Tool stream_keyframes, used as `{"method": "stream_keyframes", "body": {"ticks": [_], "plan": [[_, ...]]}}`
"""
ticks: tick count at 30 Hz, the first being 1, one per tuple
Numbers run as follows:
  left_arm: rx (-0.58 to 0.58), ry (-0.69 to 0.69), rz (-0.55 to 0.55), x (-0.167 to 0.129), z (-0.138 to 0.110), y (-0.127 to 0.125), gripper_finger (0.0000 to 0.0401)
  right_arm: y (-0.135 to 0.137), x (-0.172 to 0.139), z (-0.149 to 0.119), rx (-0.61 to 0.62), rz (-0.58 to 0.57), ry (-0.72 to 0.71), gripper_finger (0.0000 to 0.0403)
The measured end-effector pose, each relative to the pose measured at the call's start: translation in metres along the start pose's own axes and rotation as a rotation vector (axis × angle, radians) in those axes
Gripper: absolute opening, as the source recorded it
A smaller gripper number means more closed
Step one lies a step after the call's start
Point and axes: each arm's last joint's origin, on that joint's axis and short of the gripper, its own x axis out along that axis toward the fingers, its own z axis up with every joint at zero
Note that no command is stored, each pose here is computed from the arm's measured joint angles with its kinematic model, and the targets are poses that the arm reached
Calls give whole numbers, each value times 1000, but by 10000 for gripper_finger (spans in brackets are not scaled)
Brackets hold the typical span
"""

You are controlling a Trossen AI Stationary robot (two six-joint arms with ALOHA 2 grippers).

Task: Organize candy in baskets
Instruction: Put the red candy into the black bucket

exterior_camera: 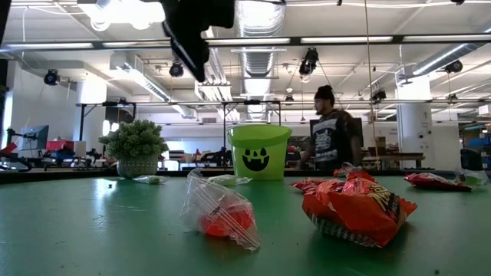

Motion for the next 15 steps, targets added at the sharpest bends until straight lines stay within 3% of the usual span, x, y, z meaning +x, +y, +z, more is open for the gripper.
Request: {"method": "stream_keyframes", "body": {"ticks": [8, 15], "plan": [[-45, -38, -8, 18, 52, -9, 204, -11, -9, 6, -80, 36, -52, 146], [92, 30, -4, 34, 70, -20, 222, -24, -19, 11, -157, 74, -92, 146]]}}
